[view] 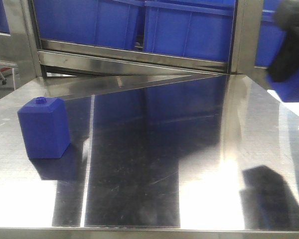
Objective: Pick and sort blue part to right shelf
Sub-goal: 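Lower the right gripper onto the nearer blue part, grasp and lift it, then move the left gripper above the remaining blue part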
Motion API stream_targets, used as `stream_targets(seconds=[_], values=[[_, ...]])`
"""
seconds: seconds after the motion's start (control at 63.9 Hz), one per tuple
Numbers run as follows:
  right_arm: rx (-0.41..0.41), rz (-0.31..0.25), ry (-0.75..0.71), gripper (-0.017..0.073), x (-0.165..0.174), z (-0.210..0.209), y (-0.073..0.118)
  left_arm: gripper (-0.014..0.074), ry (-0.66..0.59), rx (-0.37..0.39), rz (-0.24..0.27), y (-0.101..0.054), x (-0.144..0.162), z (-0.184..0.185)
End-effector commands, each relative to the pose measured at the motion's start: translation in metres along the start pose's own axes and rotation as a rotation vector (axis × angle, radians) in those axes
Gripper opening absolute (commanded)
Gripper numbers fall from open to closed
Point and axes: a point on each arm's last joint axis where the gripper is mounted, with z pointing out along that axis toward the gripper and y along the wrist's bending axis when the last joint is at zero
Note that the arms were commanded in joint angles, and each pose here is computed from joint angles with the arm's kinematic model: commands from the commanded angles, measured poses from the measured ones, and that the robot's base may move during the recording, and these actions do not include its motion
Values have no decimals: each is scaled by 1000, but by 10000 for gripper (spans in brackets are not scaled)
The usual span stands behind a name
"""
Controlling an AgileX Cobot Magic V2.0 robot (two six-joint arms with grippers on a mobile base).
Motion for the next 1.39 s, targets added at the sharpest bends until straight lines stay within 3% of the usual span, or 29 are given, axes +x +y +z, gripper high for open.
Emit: stream_targets(seconds=[0.0,0.188,0.329,0.376,0.783,1.377], values=[[32,4,-243,413,-4,-26,-13,133,-80,7,-15,0,-1,-1],[88,36,-520,413,17,-57,-27,133,-80,7,-15,0,-1,-1],[125,-57,-652,413,39,-77,-26,133,-80,7,-15,0,-1,-1],[128,-65,-681,413,46,-85,-25,133,-80,7,-15,0,-1,-1],[134,-74,-814,413,90,-122,-21,133,-80,7,-15,0,-1,-1],[134,-75,-826,413,92,-124,-21,133,-80,7,-15,0,-1,-1]])
